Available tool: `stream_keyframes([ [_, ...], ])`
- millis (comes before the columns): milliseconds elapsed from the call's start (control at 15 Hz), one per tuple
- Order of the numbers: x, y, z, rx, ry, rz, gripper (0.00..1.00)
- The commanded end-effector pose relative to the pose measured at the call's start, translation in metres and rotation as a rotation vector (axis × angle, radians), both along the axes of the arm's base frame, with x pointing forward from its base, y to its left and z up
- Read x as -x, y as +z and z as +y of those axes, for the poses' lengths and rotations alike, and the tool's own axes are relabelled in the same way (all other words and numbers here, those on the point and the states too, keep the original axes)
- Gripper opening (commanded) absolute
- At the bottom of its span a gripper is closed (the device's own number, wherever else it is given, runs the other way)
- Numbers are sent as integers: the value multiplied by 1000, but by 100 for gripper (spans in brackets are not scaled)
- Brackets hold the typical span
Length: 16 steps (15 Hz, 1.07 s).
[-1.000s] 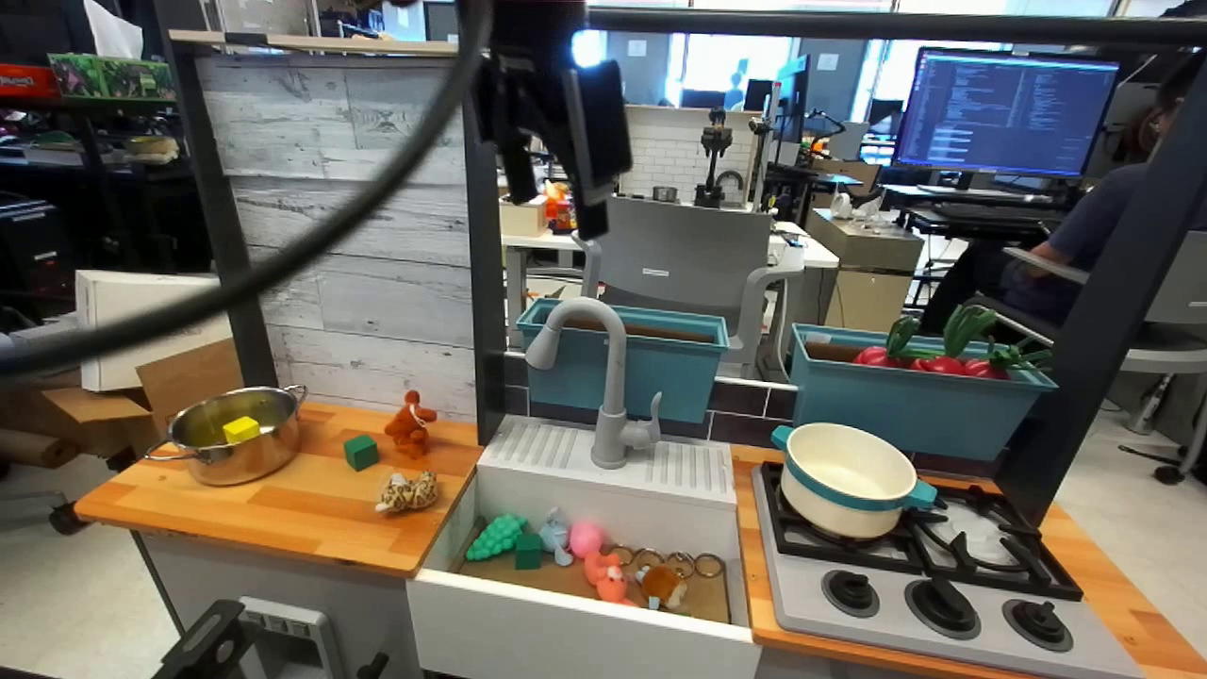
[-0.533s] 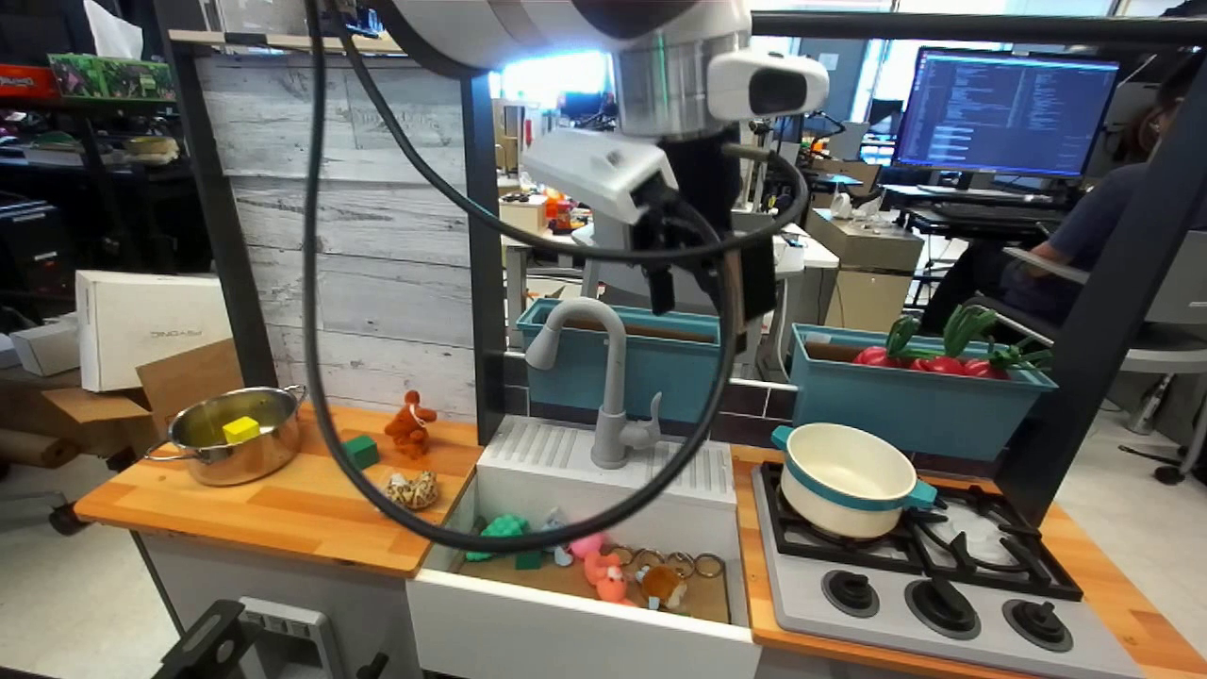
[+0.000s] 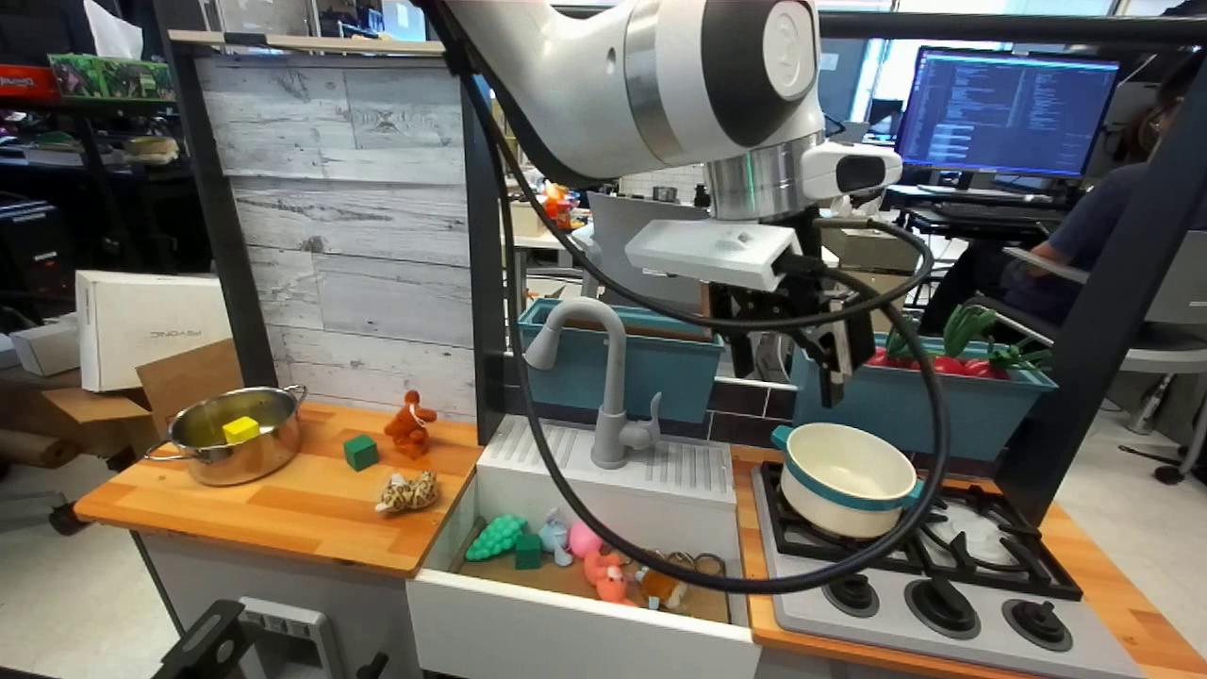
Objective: Move the dish to the left side of the sink
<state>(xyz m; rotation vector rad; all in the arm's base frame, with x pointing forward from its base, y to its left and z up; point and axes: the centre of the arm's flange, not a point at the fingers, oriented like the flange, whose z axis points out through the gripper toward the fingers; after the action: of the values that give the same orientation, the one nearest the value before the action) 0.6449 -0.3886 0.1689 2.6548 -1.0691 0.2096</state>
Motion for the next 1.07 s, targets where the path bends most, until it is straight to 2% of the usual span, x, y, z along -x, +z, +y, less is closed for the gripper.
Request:
stream_keyframes([
  [0,-36,-9,-40,25,88,134,100],
  [200,-34,-13,-55,-4,241,210,100],
  [333,-37,-17,-62,-68,340,211,100],
  [467,-43,-33,-61,-92,372,201,100],
  [867,-58,-75,-51,-108,575,233,100],
  [1000,-60,-80,-53,-86,645,254,100],
])
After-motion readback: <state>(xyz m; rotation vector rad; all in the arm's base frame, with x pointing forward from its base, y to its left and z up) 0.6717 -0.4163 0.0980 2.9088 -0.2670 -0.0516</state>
